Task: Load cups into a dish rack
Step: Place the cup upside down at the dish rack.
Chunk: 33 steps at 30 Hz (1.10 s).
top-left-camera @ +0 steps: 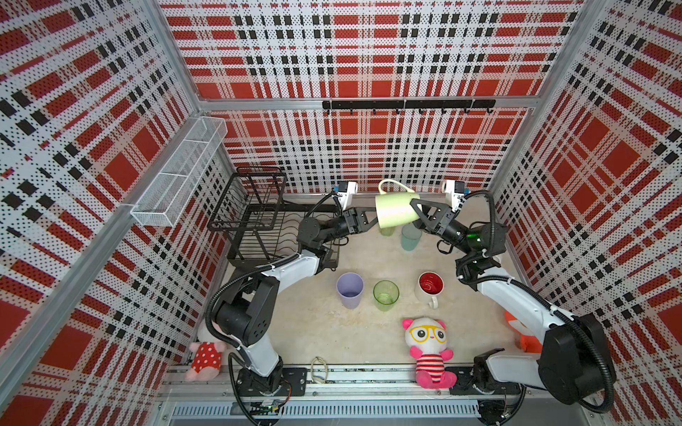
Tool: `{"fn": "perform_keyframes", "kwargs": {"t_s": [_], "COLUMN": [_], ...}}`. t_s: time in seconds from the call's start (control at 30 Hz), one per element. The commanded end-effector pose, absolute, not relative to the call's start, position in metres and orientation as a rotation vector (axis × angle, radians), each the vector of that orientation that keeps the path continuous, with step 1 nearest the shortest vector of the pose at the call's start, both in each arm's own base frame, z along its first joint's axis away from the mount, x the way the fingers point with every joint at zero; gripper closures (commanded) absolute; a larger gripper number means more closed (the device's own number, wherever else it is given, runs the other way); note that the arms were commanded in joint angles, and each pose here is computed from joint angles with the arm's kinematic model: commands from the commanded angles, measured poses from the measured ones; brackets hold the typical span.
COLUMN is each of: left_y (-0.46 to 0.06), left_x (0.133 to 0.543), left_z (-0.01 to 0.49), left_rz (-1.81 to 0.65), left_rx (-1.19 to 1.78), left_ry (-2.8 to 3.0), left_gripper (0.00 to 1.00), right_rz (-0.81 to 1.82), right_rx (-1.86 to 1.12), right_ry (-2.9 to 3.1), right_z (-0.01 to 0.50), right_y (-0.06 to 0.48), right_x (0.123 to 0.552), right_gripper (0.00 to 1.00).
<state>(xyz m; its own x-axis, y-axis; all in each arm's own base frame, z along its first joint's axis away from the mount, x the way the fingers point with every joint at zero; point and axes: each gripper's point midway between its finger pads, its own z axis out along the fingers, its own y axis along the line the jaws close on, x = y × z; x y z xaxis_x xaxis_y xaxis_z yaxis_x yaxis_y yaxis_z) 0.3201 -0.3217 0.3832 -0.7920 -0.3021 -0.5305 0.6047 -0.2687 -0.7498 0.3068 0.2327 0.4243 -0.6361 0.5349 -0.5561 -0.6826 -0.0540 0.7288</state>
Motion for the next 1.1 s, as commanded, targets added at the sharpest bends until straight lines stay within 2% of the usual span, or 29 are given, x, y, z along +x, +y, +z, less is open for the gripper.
{"fn": "perform_keyframes", "kwargs": {"t_s": [0.0, 0.37, 0.63, 1.0, 1.07], "left_y": [-0.322, -0.324, -0.333, -0.326, -0.326], "left_x": [0.292, 0.309, 0.308, 0.326, 0.328], "left_z": [0.418, 0.41, 0.413, 0.408, 0.409], "left_rz": [-2.117, -2.075, -2.076, -1.961, -1.937], "left_rx": [0.511, 0.419, 0.45, 0.367, 0.366], "left_ry": [1.249, 1.278, 1.277, 1.318, 1.325], "left_gripper": [1.0, 1.0, 1.0, 1.0, 0.97], "right_rz": [1.801, 1.773, 1.718, 1.663, 1.668], "right_rx": [-0.257, -0.254, -0.282, -0.28, -0.271], "right_ry": [1.335, 1.411, 1.435, 1.437, 1.429], "right_z": [0.436, 0.427, 0.422, 0.427, 0.428], "right_y": [0.244, 0.26, 0.263, 0.258, 0.258], "right_x": [0.299, 0.303, 0.302, 0.299, 0.299], "right_gripper": [0.02, 0.07, 0.1, 0.32, 0.34]}}
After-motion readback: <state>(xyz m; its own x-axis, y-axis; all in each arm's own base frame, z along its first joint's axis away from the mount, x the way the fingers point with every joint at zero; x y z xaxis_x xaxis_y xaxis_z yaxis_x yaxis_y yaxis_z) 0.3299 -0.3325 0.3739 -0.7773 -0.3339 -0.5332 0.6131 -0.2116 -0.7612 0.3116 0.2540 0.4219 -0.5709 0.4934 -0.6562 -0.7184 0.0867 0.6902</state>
